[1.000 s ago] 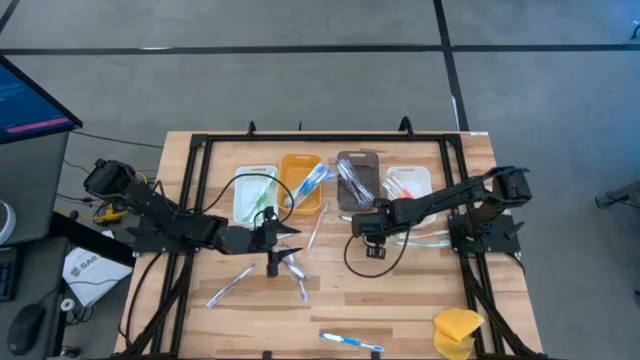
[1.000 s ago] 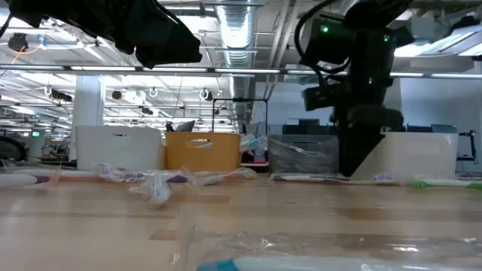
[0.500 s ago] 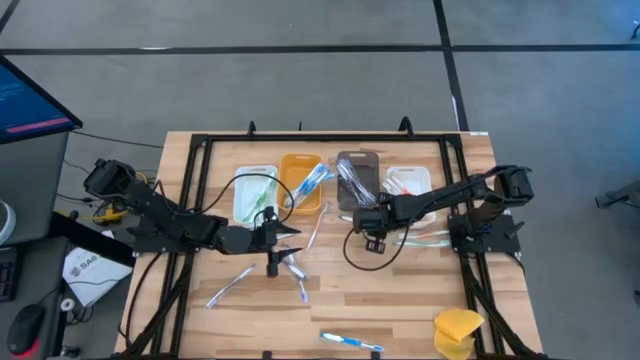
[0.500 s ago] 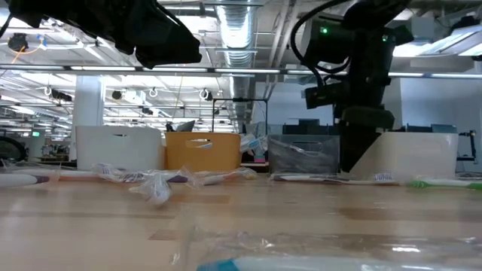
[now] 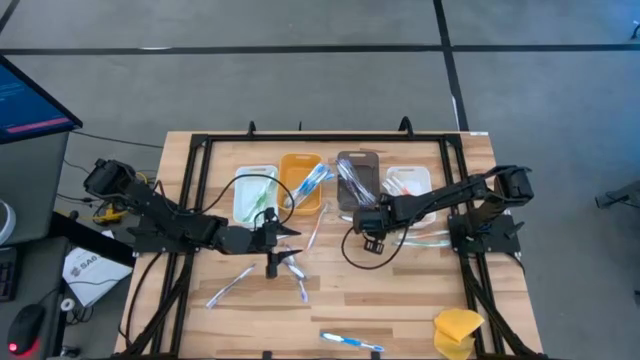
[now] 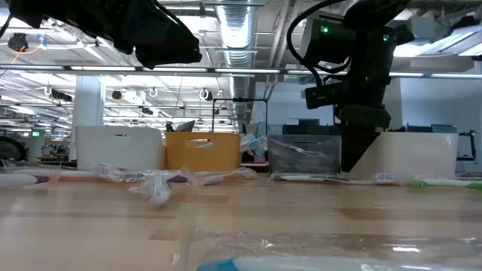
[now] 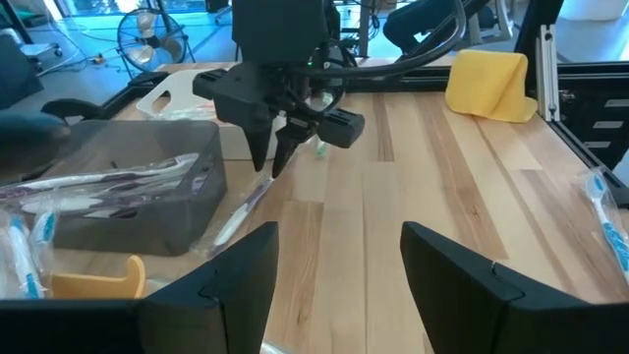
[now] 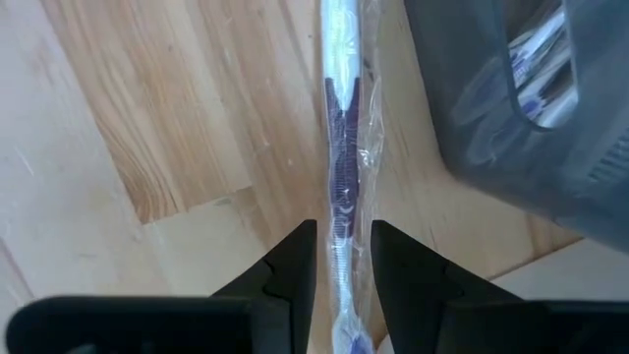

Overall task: Pick & Place Toothbrushes
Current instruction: Put the purple toothbrush into the black transparent bin

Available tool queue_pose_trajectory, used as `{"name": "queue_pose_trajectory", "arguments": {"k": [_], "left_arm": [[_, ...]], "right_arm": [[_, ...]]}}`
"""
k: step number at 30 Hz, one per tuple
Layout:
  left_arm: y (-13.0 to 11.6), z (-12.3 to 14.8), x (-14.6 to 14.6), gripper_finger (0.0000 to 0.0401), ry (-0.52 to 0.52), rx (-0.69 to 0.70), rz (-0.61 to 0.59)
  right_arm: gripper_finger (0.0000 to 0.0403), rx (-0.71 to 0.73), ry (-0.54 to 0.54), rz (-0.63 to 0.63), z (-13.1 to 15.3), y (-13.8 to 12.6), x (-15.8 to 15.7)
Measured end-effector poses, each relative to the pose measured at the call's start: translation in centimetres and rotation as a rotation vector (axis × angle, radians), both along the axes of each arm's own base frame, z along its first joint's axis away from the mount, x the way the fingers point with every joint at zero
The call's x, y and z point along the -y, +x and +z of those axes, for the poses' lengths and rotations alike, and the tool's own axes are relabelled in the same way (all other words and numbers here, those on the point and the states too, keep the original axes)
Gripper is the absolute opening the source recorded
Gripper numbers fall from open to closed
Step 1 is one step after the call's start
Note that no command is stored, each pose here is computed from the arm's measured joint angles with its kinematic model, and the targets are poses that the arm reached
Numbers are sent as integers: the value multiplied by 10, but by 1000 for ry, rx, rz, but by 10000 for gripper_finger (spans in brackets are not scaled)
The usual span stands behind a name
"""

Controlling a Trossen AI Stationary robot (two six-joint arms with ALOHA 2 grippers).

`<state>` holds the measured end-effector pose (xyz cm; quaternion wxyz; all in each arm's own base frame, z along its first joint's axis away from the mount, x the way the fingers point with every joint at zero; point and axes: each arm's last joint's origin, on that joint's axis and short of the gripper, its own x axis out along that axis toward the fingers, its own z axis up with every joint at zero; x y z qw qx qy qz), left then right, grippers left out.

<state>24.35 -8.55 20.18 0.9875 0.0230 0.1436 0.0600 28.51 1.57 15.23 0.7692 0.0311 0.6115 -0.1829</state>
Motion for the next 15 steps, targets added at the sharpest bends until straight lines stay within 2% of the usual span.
{"name": "queue_pose_trajectory", "arguments": {"k": [15], "left_arm": [[0, 0, 0, 209, 0, 0, 0]], "right_arm": [[93, 0, -1, -9, 0, 0, 2]]}}
